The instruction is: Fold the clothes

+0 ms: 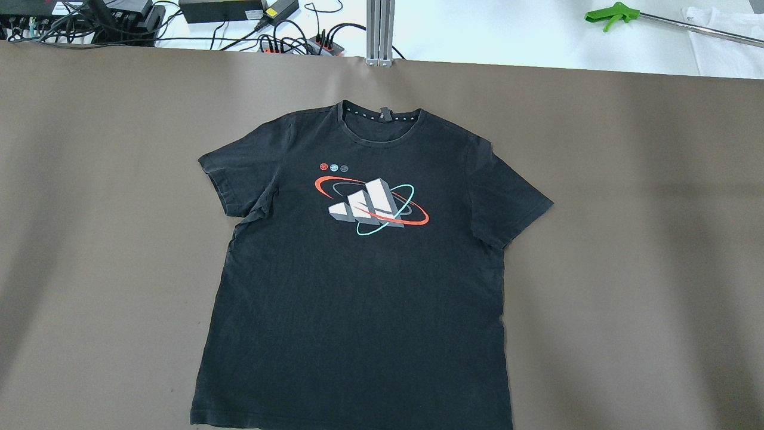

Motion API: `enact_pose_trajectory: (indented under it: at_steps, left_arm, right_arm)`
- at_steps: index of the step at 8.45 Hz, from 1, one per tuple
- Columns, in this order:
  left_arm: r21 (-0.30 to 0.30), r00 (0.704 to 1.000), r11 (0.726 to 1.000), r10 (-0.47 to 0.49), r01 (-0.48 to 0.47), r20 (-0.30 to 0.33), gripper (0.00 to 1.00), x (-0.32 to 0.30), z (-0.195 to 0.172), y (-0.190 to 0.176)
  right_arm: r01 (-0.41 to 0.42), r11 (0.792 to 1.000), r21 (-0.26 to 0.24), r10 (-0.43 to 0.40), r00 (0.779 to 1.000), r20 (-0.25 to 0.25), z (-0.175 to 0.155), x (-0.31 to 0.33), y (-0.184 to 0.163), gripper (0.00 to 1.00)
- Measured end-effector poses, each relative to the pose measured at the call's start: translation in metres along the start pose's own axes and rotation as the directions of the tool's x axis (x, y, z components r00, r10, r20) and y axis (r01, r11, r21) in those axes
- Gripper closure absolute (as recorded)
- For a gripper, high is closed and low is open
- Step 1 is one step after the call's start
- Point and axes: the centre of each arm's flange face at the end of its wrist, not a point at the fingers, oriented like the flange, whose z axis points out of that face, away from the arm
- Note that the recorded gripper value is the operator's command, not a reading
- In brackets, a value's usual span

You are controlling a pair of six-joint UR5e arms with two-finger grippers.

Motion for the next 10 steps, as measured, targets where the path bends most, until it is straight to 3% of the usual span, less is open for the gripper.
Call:
enact_pose_trajectory:
  at_steps: [3,6,10]
  left_arm:
    - [0.011,1.0,1.0,0.001,-0.001,-0.023,0.0,0.005,-0.011,-0.004]
    - [-0.017,1.0,1.0,0.001,-0.002,-0.009,0.0,-0.002,-0.002,0.007]
    - [-0.054,0.998,0.996,0.07,-0.07,-0.002,0.0,-0.007,0.013,0.02]
  right_arm:
    - [-0.006,1.0,-0.002,0.006,1.0,-0.004,0.0,0.002,0.003,0.06]
    - [-0.019,1.0,-0.022,0.018,0.998,-0.057,0.004,0.008,0.005,0.06]
    - [-0.028,0.999,-0.042,0.024,0.995,-0.094,0.011,0.015,0.008,0.06]
